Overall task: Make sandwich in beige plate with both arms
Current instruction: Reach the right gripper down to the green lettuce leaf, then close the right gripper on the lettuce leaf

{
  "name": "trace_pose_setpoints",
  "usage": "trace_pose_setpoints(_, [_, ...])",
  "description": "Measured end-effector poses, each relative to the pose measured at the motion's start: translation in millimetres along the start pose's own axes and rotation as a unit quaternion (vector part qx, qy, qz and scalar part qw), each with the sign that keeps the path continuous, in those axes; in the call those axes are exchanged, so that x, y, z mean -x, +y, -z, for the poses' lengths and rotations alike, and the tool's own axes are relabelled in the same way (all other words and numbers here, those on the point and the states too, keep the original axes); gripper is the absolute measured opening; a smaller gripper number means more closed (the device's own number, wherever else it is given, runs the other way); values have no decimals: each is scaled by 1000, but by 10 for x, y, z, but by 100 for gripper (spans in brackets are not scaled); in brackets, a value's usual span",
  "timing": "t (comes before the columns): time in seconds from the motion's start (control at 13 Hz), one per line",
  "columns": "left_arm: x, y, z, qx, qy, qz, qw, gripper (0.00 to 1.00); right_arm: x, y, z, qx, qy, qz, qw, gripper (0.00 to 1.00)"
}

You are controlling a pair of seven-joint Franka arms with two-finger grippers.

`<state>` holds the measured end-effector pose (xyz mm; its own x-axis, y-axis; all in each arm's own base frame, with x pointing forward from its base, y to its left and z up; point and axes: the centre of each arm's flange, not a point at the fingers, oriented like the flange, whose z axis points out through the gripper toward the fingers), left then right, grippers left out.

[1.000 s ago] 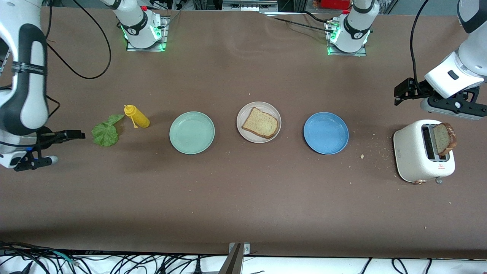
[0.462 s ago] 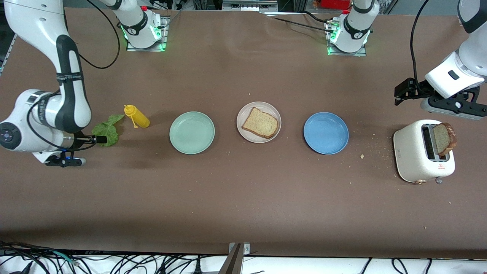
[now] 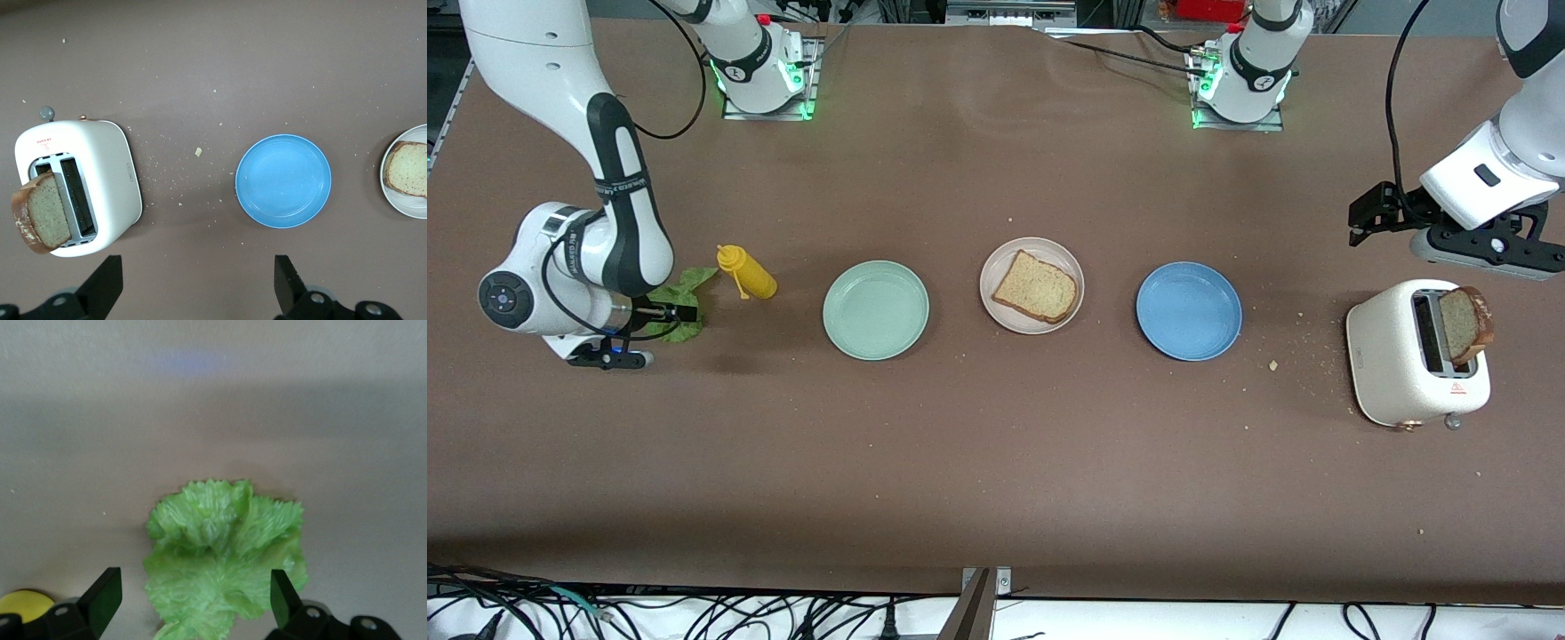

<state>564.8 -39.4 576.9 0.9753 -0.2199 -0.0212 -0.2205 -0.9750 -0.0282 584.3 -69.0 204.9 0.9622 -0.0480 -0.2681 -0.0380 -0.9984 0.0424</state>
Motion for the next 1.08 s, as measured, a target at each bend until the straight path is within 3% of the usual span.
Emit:
trace_pose_setpoints(0.69, [5, 0, -5, 0, -2, 0, 1000, 100, 130, 12, -234, -1, -23, -5, 1000, 96])
trace_pose_setpoints(1.08, [5, 0, -6, 0, -3, 0, 1000, 100, 141, 12, -288, 0, -29, -5, 1000, 37])
